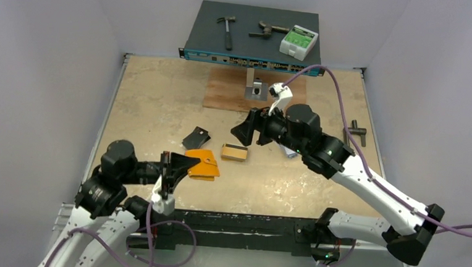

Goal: Put the credit cards into the card holder
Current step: Open the card holder.

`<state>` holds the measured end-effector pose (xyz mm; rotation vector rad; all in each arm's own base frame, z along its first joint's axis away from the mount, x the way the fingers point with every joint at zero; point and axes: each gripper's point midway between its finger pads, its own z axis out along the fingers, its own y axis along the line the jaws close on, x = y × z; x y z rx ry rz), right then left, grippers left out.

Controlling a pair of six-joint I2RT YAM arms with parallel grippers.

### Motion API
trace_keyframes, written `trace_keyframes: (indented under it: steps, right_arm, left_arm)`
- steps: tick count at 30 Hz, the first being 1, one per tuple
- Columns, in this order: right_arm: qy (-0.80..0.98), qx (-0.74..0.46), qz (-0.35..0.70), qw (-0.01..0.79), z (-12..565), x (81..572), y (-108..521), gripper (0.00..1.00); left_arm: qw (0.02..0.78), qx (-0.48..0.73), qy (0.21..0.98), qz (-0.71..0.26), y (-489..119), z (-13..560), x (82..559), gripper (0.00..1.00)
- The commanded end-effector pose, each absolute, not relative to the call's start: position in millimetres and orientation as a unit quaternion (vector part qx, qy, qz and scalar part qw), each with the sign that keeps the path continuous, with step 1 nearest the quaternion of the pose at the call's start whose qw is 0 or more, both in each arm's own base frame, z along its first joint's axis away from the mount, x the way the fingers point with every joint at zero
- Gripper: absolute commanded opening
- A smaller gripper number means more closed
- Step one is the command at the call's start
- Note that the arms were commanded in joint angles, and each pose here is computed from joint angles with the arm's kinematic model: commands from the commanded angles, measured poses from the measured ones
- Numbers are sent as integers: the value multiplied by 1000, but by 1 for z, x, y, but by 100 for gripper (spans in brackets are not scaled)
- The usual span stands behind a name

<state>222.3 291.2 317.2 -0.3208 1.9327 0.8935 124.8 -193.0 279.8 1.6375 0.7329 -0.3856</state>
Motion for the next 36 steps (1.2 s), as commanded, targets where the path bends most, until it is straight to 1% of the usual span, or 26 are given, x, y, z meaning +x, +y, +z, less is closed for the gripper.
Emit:
trace_keyframes:
  steps: [1, 4, 7, 15, 21, 24, 26, 28, 29, 31, 32, 33, 34, 36]
  right_arm:
    - [786, -170, 482, 347, 303, 194, 332, 80]
    - [754, -180, 545, 321, 309, 185, 341, 81]
    - [730, -200, 584, 292, 311, 172, 347, 81]
    - [717, -205, 618, 249, 290, 163, 358, 82]
    - [689, -200, 657, 230, 294, 162, 369, 78]
    - [664, -199, 683, 231, 307, 161, 373, 74]
    - [647, -200, 699, 230, 317, 160, 374, 65]
    - [638, -198, 707, 231, 322, 159, 375, 49]
    - [637, -197, 709, 231, 323, 159, 375, 40]
    - [634, -195, 710, 235, 325, 159, 373, 23]
    - [634, -196, 710, 238, 326, 158, 372, 15]
    - [632, -197, 709, 243, 327, 158, 371, 8]
    - [633, -199, 707, 247, 328, 158, 370, 2]
    - [646, -197, 693, 252, 323, 160, 369, 0]
  left_arm:
    - [671, 738, 34, 58, -198, 289, 124, 0]
    - [665, 735, -62, 121, -200, 285, 115, 0]
    - [653, 732, -101, 166, -200, 277, 115, 0]
    - [658, 710, -129, 216, -203, 284, 128, 0]
    - [662, 706, -137, 212, -206, 289, 127, 0]
    - [658, 710, -133, 214, -207, 287, 131, 0]
    - [656, 711, -128, 217, -207, 287, 136, 0]
    - [655, 712, -126, 220, -208, 287, 140, 0]
    - [654, 712, -125, 222, -208, 289, 142, 2]
    - [655, 712, -121, 222, -209, 290, 144, 12]
    - [657, 713, -116, 218, -208, 291, 145, 20]
    - [658, 714, -111, 212, -208, 291, 144, 27]
    - [659, 717, -101, 203, -208, 291, 144, 32]
    - [658, 726, -79, 185, -205, 287, 143, 40]
